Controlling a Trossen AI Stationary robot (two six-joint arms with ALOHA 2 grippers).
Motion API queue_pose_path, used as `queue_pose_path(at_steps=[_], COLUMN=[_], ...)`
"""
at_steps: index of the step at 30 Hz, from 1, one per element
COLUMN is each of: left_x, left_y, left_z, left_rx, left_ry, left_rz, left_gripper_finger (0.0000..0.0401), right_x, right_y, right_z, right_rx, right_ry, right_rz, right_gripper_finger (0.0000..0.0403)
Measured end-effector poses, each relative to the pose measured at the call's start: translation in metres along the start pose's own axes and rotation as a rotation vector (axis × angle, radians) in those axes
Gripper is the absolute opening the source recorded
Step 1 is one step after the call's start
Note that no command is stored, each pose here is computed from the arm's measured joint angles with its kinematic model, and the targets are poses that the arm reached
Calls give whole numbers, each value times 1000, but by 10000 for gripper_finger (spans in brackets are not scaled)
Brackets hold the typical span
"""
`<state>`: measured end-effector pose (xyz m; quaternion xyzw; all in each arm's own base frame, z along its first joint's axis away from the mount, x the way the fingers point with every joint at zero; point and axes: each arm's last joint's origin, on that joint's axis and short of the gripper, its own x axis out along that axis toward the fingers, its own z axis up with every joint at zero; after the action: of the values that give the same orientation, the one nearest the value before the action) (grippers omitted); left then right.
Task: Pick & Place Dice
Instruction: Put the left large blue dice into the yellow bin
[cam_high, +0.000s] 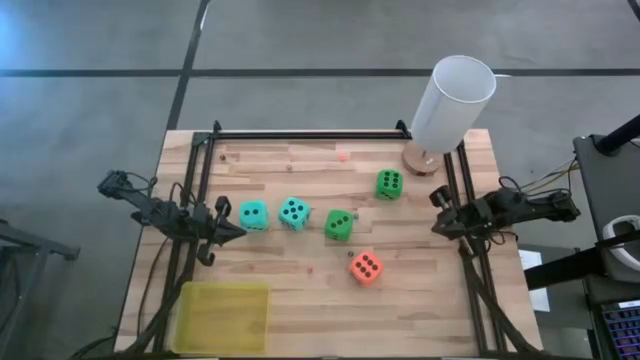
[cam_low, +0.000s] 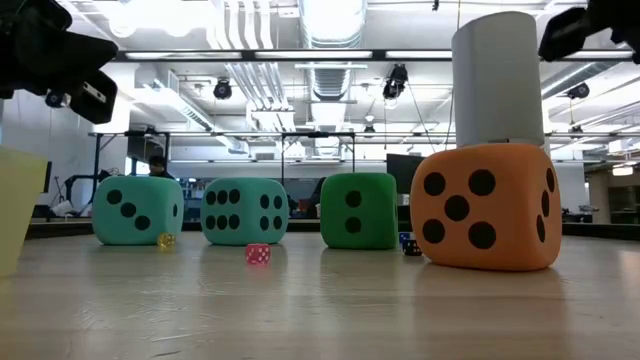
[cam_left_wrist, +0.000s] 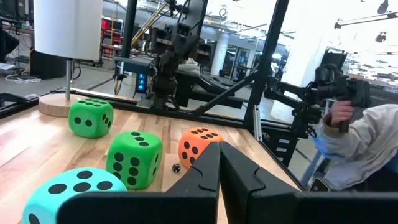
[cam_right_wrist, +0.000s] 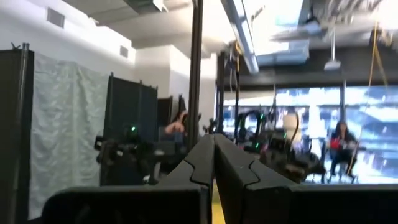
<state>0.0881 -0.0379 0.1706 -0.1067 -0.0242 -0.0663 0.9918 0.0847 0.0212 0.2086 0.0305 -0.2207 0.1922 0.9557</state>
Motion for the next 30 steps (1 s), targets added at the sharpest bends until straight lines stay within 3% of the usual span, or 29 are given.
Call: queue_pose_path(at_steps=[9,16,30], left_x=[0,0,0], left_y=[0,0,0], left_z=[0,0,0], left_rx=[0,0,0], left_ry=[0,0,0], left_rz=[1,0,1], left_gripper_finger=[8,8,8], right_x=[3,11,50], right_y=[-1,-2,-7], right_z=[22,51,88], right_rx=[-163,-182,-29], right_ry=[-74,-46,319], right_rz=[-54,-102,-109], right_gripper_finger=[8,8,8])
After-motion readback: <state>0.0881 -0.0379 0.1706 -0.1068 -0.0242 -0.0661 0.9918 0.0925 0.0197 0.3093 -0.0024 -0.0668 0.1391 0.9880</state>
